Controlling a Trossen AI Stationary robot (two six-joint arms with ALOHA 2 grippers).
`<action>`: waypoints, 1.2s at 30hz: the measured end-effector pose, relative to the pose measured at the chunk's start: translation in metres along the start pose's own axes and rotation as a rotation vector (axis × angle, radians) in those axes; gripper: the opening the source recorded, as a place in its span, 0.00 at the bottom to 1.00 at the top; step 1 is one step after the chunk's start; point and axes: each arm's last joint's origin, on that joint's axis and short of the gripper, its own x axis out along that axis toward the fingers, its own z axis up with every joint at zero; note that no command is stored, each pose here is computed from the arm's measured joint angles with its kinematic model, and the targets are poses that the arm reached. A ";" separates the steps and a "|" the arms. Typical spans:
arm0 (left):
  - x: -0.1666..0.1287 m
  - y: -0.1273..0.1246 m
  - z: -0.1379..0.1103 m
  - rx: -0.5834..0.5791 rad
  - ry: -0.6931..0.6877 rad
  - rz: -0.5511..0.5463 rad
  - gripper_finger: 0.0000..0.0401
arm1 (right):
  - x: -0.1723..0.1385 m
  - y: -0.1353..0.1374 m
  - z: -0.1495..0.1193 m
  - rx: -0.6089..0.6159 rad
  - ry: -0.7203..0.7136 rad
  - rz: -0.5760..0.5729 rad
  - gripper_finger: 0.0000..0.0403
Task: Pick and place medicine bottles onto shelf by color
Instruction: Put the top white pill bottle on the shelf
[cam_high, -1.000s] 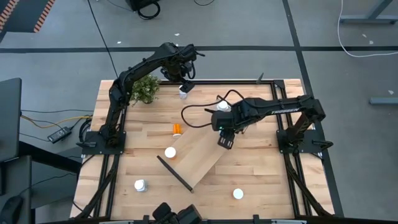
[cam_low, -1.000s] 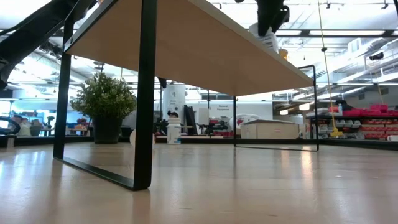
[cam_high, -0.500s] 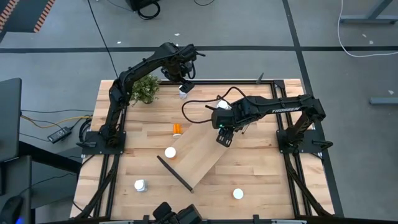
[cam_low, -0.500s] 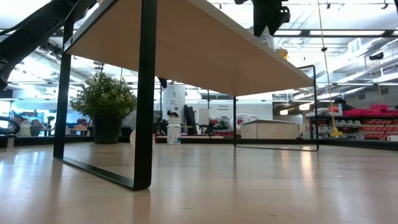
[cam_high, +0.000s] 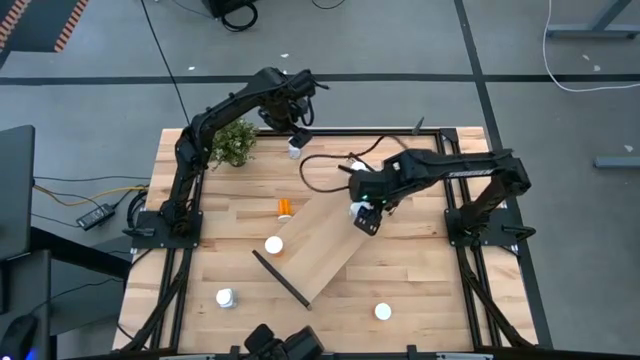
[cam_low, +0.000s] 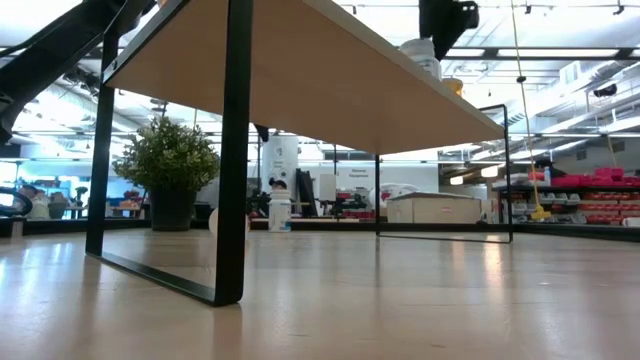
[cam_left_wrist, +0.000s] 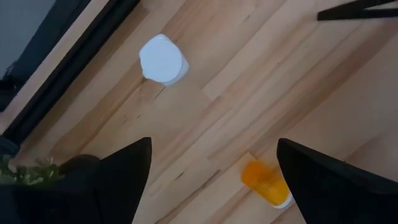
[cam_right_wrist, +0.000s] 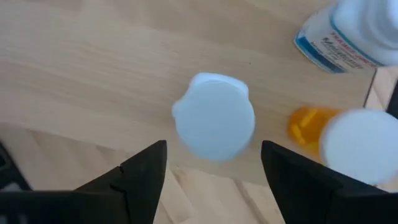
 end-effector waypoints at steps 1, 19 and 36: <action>0.000 0.001 0.000 -0.023 0.001 0.001 0.88 | -0.005 -0.002 -0.002 0.014 -0.012 0.009 0.67; 0.049 0.018 0.024 -0.158 0.033 0.058 0.88 | -0.116 -0.068 -0.054 0.304 -0.503 0.037 0.67; 0.078 0.026 0.036 -0.196 0.041 0.078 0.88 | -0.120 -0.083 -0.053 0.382 -0.577 -0.057 0.67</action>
